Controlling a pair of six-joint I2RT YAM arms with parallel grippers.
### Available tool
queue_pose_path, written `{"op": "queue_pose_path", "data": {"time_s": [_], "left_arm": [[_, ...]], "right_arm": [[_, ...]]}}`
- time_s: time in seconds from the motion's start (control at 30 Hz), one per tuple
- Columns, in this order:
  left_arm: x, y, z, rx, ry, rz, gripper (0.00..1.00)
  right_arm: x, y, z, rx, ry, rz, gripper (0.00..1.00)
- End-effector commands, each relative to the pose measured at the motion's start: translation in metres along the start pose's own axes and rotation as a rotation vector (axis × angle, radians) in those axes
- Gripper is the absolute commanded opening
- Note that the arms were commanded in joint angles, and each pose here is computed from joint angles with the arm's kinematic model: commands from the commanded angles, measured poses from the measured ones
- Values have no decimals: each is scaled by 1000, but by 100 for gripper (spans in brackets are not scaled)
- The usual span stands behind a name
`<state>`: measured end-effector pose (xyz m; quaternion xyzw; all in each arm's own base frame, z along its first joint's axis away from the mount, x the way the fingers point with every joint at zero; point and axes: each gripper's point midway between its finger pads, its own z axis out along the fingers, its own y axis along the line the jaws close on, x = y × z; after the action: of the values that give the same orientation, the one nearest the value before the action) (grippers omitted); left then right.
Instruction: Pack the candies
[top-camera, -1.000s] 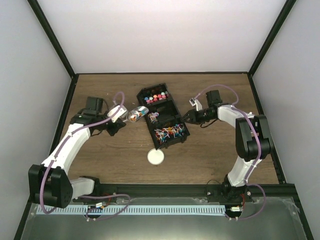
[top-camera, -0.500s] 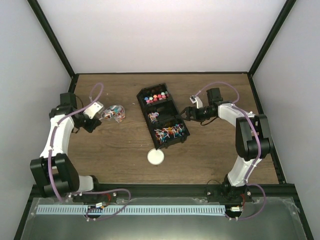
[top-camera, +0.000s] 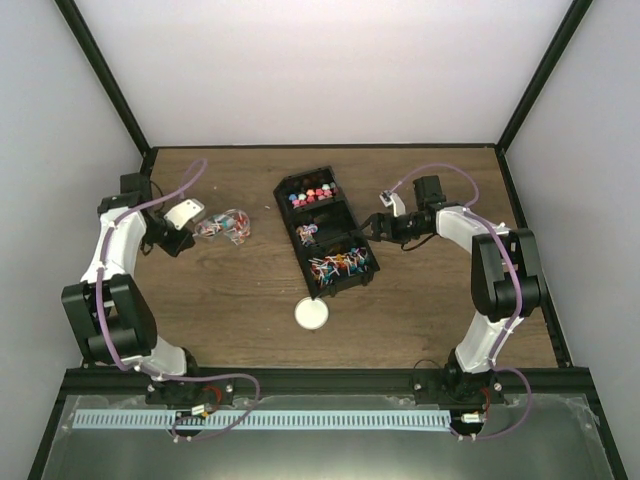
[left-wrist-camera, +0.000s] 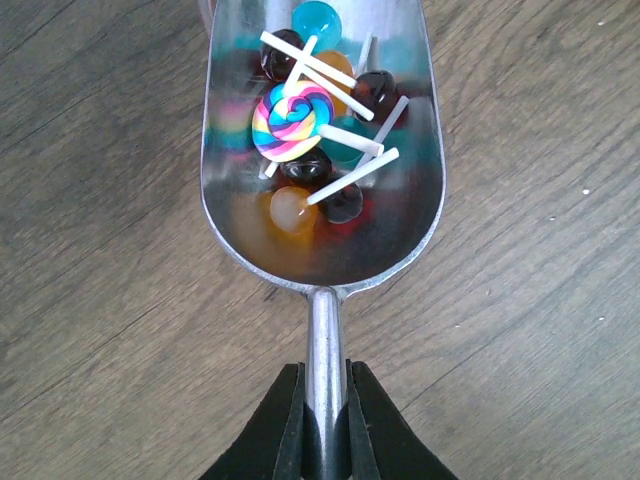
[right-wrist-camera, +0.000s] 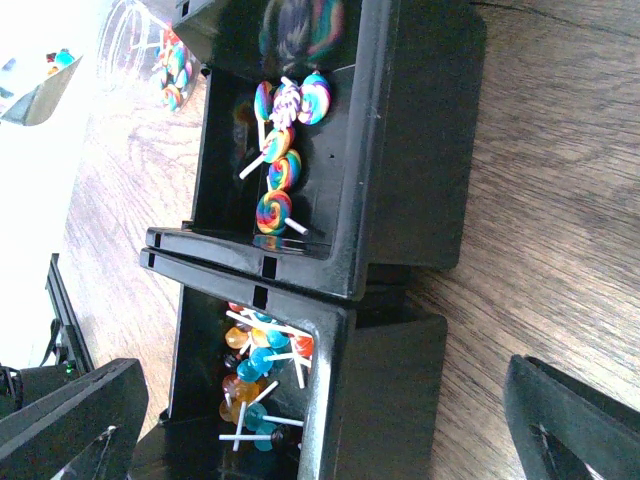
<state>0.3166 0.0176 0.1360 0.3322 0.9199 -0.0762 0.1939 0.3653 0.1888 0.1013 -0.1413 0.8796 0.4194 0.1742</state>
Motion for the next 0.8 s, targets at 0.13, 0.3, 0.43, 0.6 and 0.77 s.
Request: {"op": "queue_pose_path", "data": {"time_s": [0.13,0.3,0.43,0.6,0.77], "left_arm": [[-6,9,-5,-10,31,26,4],[-6,7,-4,-13,51,53,4],[-4,9,-1,-24,82,62,4],[-3,13,-1,-36,124,63,4],[-5,12,-1,-40,149,85,4]], "right_arm": [[-18,7,-6,-10,-36,-32,100],[-17,5,-4,-14,-33,-23,100],[-17,4,-3,-17,-31,-15,100],[-17,4,-2,-20,-32,-16,100],[-16,3,-1,-25,-30,-8,100]]}}
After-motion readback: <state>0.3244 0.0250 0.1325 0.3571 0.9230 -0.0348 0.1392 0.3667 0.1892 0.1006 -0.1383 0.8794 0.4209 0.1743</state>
